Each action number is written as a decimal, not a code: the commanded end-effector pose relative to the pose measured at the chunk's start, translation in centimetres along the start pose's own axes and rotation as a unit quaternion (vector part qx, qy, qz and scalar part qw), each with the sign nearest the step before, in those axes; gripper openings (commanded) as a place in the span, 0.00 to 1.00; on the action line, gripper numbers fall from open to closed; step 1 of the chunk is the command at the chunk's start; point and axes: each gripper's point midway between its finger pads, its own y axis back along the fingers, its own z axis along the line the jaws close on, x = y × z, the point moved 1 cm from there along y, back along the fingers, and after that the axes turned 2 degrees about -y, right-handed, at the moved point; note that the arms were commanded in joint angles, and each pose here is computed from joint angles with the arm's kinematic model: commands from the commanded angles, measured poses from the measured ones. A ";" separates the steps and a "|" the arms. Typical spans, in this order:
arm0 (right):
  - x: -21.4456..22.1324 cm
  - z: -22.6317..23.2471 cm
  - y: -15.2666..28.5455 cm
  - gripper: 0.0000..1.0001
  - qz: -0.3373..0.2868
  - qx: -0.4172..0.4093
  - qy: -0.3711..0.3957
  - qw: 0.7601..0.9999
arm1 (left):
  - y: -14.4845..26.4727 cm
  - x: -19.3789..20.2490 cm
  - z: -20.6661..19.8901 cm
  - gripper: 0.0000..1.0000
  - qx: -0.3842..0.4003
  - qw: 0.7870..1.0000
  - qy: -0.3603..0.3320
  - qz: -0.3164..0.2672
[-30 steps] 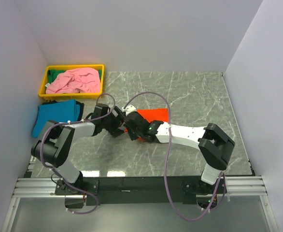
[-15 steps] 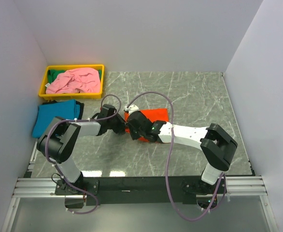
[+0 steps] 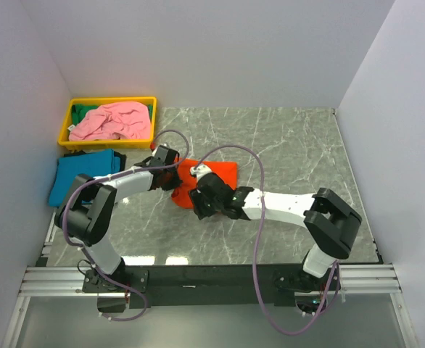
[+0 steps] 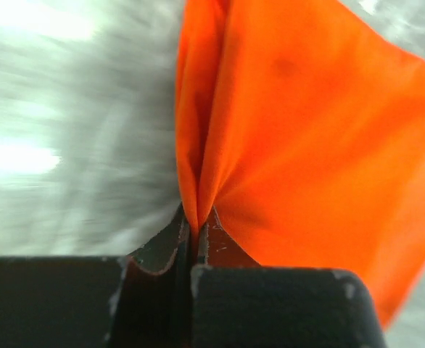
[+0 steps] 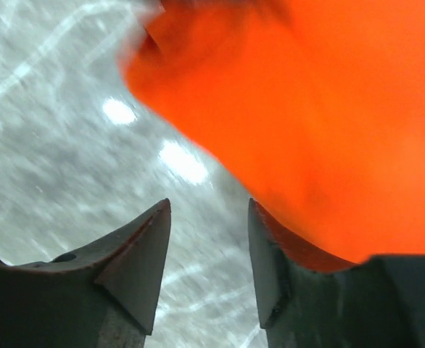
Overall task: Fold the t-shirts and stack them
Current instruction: Neatly place the folded tshirt to the corner
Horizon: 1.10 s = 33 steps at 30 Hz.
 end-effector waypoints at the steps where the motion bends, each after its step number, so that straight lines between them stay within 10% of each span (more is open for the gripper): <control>1: -0.6 -0.7 1.6 0.55 -0.036 0.000 -0.013 0.999 | 3.0 -4.1 3.8 0.01 -0.118 0.986 -0.094 -0.071; 13: 0.6 -6.4 1.2 0.57 -0.063 -0.004 -0.109 0.992 | 13.4 -12.0 12.4 0.01 -0.331 0.921 -0.129 -0.161; 33: 2.7 -10.7 0.8 0.80 -0.018 -0.009 -0.204 0.979 | 23.1 -21.0 18.8 0.01 -0.463 0.847 -0.114 -0.233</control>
